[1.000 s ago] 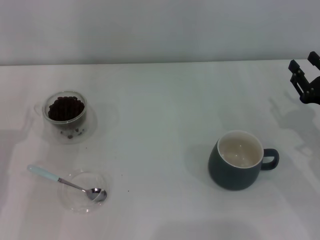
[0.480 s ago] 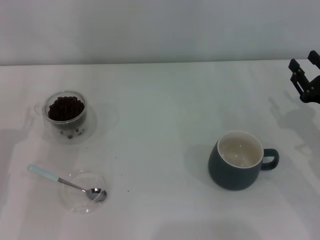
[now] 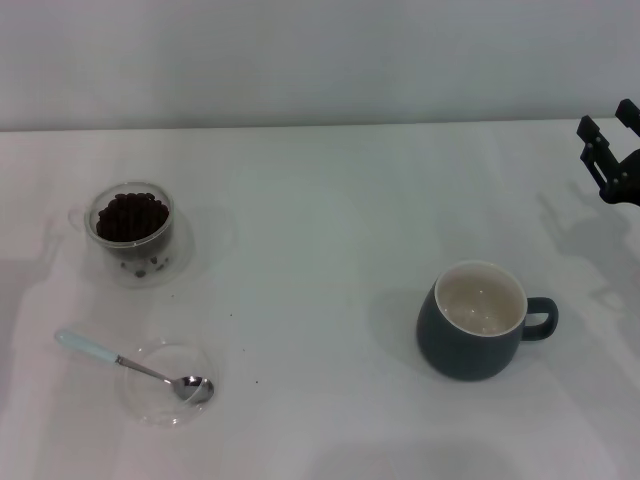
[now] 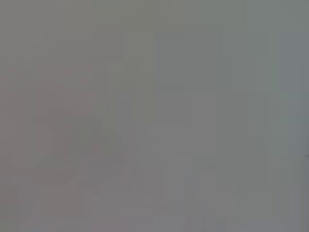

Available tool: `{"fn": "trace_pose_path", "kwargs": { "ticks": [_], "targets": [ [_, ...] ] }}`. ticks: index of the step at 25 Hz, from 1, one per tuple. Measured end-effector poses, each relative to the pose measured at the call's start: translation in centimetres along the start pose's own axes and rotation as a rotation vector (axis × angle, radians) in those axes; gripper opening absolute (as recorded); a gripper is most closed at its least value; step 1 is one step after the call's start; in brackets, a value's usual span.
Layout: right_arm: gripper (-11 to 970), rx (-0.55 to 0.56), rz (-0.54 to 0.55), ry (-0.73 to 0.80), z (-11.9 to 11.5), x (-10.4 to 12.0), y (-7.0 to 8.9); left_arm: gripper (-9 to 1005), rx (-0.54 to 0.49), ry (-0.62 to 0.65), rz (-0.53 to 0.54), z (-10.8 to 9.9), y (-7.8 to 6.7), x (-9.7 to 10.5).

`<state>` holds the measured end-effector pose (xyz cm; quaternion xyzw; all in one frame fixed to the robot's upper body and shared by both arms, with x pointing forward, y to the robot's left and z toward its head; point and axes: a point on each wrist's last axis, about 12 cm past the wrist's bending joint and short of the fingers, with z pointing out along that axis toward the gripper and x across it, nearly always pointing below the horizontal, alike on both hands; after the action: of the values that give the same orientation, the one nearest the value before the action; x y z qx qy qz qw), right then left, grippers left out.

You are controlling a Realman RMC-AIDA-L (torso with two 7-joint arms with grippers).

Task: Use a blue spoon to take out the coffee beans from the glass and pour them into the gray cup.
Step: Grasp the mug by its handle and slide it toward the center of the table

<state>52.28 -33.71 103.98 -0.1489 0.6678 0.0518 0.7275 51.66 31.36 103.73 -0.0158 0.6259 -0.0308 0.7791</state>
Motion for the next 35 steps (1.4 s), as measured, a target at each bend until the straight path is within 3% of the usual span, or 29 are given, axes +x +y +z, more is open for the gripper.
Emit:
{"fn": "trace_pose_path", "kwargs": {
  "ticks": [19, 28, 33, 35],
  "targets": [
    [520, -0.013, -0.012, -0.005, 0.7, -0.3, -0.1, 832, -0.017, 0.023, -0.005, -1.9, 0.5, 0.5],
    [532, -0.005, 0.055, -0.004, -0.5, 0.0, -0.2, 832, -0.024, 0.017, -0.004, -2.7, 0.7, 0.5],
    [755, -0.040, 0.093, 0.014, -1.1, 0.4, 0.4, 832, -0.034, 0.025, -0.001, -3.2, 1.1, 0.6],
    [777, -0.076, 0.108, 0.022, -1.1, 0.5, 1.0, 832, -0.042, 0.031, 0.001, -3.6, 1.3, 0.6]
  ]
}}
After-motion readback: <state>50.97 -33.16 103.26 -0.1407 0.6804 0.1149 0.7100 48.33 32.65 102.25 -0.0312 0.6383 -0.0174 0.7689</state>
